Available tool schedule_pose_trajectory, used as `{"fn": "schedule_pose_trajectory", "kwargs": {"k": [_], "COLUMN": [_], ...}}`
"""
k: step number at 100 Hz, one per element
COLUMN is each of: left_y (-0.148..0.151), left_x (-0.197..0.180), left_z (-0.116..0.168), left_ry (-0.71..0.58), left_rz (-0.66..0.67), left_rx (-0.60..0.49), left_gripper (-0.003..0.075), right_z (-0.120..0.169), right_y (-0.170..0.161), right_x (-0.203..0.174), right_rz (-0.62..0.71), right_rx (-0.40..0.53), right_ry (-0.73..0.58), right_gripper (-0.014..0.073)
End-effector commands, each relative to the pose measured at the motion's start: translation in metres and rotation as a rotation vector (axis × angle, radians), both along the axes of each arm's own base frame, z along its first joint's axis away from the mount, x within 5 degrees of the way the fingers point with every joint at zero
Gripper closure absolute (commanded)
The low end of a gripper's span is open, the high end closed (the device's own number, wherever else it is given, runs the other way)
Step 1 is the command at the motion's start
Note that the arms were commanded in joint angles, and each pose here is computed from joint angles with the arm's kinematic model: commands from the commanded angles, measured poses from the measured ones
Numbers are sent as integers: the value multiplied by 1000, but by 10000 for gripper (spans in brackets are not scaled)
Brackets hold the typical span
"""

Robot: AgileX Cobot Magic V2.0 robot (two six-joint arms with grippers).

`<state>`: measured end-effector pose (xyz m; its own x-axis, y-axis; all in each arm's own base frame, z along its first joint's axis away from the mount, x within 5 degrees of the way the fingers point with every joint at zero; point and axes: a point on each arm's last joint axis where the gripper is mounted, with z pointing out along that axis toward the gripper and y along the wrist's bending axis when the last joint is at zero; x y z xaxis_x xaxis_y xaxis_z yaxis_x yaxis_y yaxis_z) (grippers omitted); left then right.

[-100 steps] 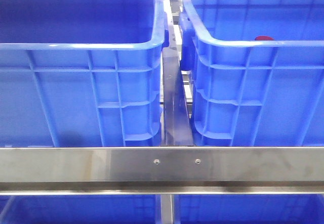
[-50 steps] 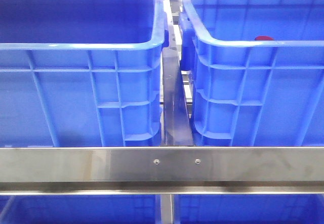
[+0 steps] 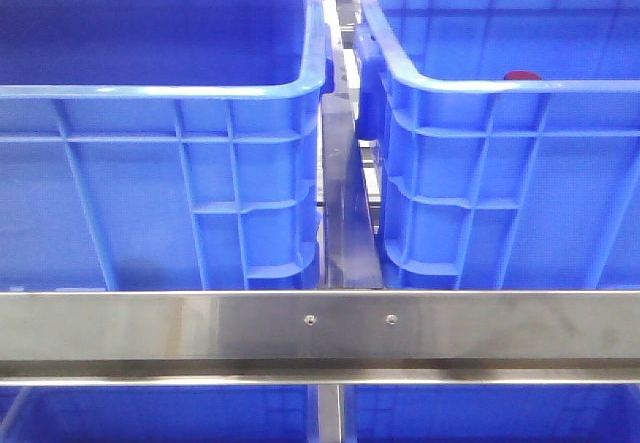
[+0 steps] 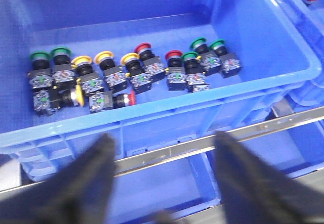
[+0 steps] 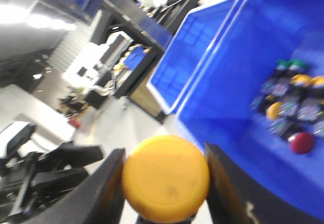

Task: Pick red and yellow buttons and place in box
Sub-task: 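Lower the yellow button into the bin beside the red one, open right gripper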

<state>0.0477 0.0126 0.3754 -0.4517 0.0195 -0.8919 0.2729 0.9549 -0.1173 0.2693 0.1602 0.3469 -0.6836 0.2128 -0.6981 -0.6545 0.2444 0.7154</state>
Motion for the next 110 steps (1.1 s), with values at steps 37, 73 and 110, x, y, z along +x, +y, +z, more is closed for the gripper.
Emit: {"fn": "schedule_pose_trajectory", "kwargs": {"k": [37, 73, 110], "left_y": [-2, -2, -1], "left_x": [3, 3, 4], "left_z": [13, 14, 14], "left_ry": [-99, -106, -108], "left_rz": [-24, -19, -17], "left_rx": [-24, -19, -17], "left_gripper": [739, 739, 739], "right_z": [62, 37, -30], "right_y": [-88, -149, -165], "right_x": [-4, 32, 95], "right_rz": [-583, -1181, -1287], "right_rx": [-189, -538, -831], "right_ry": [-301, -255, -143], "right_gripper": [359, 359, 359]}}
